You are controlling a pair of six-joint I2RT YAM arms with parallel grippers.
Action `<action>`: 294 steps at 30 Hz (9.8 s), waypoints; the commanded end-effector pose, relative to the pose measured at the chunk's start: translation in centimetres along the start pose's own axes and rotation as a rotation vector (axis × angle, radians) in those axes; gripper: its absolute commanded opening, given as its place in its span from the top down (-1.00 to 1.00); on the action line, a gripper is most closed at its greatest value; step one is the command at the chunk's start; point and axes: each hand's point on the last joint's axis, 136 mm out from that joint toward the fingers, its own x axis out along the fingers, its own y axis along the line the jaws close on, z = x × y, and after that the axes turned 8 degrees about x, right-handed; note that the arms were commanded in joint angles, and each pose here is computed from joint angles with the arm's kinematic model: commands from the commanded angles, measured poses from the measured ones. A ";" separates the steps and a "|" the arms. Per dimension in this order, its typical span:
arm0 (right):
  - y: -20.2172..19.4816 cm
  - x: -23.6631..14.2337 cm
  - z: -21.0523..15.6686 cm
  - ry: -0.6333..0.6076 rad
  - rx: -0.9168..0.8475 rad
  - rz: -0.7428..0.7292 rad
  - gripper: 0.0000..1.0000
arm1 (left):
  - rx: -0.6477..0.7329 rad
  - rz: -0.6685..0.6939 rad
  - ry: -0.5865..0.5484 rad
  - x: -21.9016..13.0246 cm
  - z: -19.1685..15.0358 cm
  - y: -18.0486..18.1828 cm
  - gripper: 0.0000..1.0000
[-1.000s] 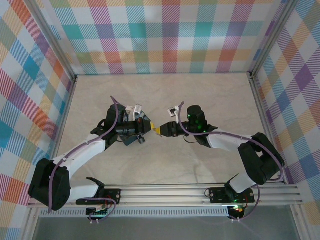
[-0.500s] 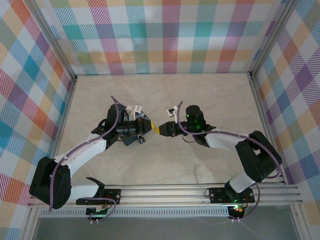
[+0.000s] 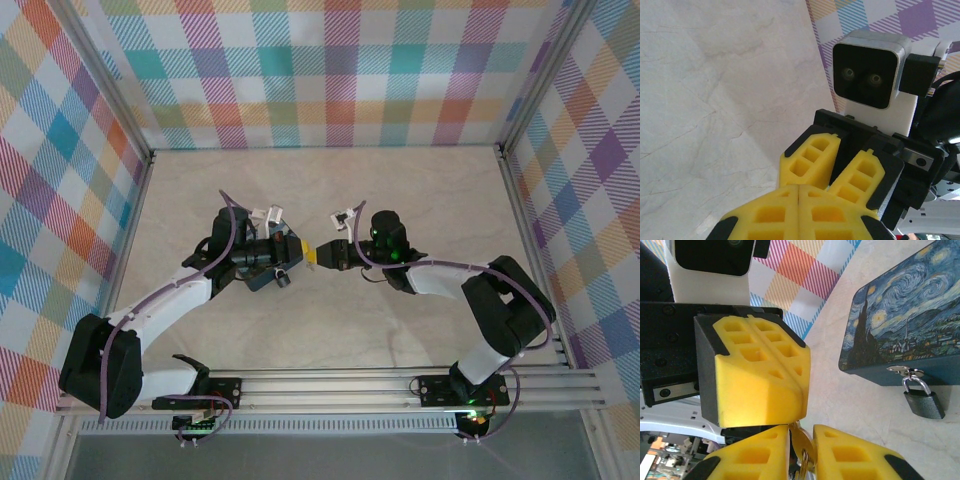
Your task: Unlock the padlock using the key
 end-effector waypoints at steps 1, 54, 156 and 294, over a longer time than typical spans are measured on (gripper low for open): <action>1.7 0.1 -0.2 0.009 -0.051 0.074 0.70 | 0.013 -0.019 -0.027 -0.5 0.5 -0.5 1.00; -6.2 -4.9 -3.1 0.027 -0.024 -0.409 1.00 | -0.083 1.108 -0.130 -1.3 -7.7 14.9 -0.43; -1.5 3.9 0.2 0.051 -0.252 -0.295 1.00 | -0.797 0.277 -0.127 -3.4 1.6 4.5 0.92; 7.9 8.0 1.0 0.064 -0.369 -0.106 1.00 | -0.763 0.312 -0.036 -3.3 1.2 5.2 1.00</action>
